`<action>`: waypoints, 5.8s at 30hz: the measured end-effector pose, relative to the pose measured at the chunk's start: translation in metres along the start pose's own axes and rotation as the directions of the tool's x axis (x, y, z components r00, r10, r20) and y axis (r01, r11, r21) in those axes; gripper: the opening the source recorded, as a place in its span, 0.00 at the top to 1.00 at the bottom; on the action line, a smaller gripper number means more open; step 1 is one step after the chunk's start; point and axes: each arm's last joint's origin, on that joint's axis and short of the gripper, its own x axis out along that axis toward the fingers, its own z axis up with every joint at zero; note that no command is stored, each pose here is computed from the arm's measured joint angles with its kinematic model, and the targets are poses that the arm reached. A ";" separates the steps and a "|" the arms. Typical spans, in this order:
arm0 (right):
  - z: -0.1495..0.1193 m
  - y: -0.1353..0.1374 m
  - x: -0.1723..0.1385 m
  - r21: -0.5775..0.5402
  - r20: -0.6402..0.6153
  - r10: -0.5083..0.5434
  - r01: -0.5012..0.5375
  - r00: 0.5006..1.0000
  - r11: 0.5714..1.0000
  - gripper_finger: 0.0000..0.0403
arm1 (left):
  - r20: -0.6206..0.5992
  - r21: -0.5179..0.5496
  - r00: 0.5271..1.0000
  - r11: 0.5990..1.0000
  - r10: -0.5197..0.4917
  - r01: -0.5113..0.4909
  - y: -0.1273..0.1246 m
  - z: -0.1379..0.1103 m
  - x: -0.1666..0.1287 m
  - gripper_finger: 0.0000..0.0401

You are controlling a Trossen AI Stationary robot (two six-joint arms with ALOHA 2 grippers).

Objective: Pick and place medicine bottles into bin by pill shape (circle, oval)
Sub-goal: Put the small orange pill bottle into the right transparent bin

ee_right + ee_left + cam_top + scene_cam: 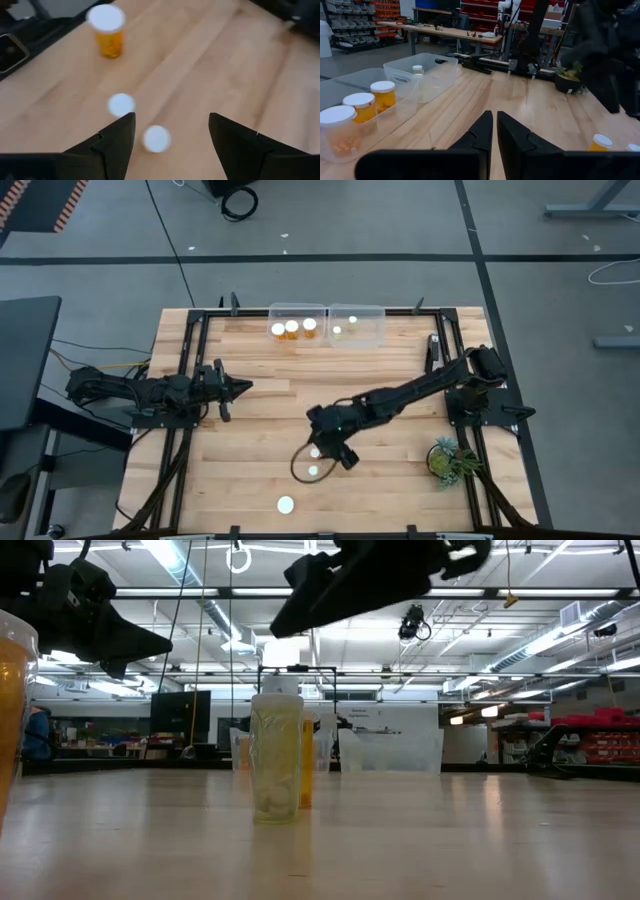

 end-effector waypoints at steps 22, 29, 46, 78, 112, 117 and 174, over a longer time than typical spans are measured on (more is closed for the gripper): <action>-0.021 0.008 0.045 -0.062 0.028 -0.041 0.043 0.999 0.997 0.36 | -0.003 0.001 1.000 1.000 -0.001 0.001 0.000 0.000 0.000 0.93; -0.028 -0.007 0.039 0.014 0.030 0.012 -0.012 0.999 1.000 0.36 | -0.001 0.000 1.000 1.000 -0.001 0.001 0.000 0.000 0.000 0.94; -0.044 -0.009 0.039 0.035 -0.004 0.106 -0.106 0.994 0.994 0.36 | 0.000 0.000 1.000 1.000 -0.001 0.001 0.000 0.000 0.000 0.94; -0.054 -0.006 0.044 0.036 0.060 0.072 -0.074 0.996 0.997 0.58 | -0.001 0.000 1.000 1.000 -0.001 0.001 0.000 0.000 0.000 0.91; -0.040 -0.025 -0.009 0.054 -0.049 -0.216 0.218 0.975 0.974 0.66 | -0.001 0.000 1.000 1.000 -0.001 0.001 0.000 0.000 0.000 0.93; -0.041 -0.039 -0.030 0.082 -0.060 -0.248 0.253 0.967 0.964 0.66 | -0.001 0.000 1.000 1.000 -0.003 0.003 0.000 0.000 0.000 0.91; -0.167 -0.182 -0.240 0.527 -0.324 -0.680 0.722 0.658 0.448 0.65 | -0.001 0.000 1.000 1.000 -0.003 0.003 0.000 0.000 0.000 0.93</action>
